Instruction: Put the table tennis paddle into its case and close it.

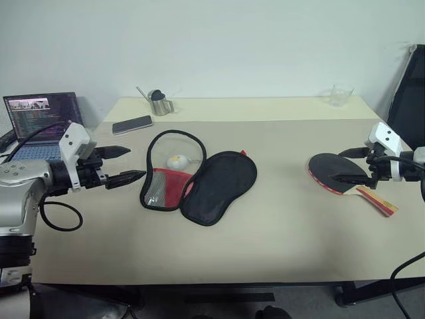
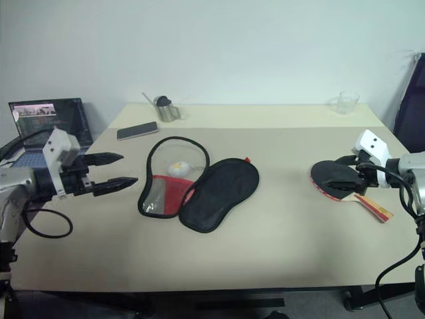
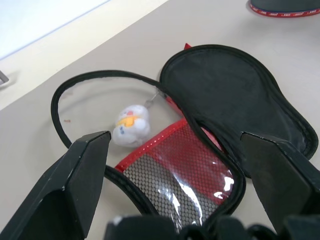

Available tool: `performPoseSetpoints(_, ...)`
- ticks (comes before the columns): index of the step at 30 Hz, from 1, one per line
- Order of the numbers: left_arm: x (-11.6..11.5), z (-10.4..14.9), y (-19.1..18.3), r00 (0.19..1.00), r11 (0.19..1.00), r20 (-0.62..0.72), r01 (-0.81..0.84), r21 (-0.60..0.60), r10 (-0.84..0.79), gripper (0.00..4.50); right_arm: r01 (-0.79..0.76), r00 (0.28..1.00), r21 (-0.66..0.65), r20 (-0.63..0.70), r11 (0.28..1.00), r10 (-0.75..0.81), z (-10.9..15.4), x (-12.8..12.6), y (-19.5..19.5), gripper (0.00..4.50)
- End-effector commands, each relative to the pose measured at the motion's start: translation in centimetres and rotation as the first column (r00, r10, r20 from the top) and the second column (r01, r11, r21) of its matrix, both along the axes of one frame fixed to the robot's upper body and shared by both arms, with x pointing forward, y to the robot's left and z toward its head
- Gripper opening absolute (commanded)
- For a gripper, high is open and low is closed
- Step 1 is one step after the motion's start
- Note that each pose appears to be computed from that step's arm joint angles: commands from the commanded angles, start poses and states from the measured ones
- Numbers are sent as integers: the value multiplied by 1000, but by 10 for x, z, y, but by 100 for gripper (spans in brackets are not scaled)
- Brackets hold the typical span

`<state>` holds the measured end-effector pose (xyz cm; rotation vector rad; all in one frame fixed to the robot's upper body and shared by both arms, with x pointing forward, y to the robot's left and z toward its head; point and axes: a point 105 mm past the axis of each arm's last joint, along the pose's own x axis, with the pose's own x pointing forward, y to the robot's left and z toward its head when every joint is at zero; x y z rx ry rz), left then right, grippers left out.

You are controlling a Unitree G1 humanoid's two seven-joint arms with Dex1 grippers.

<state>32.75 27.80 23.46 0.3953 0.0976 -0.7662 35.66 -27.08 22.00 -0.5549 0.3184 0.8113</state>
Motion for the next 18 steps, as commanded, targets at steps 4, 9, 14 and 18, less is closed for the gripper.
performPoseSetpoints(4,-2,29,7,994,999,102,-32,15,30,450,-25,996,36,81,999,22,20,5,8,444)
performPoseSetpoints(9,-2,19,8,996,999,75,-47,3,46,450,-14,996,20,86,1000,12,18,7,4,444)
performPoseSetpoints(14,10,-4,28,988,987,17,-150,-58,151,450,-12,996,11,90,1000,11,19,3,2,444)
performPoseSetpoints(18,27,-15,38,972,957,-26,-235,-170,234,450,6,996,7,93,1000,-6,21,-2,-4,444)
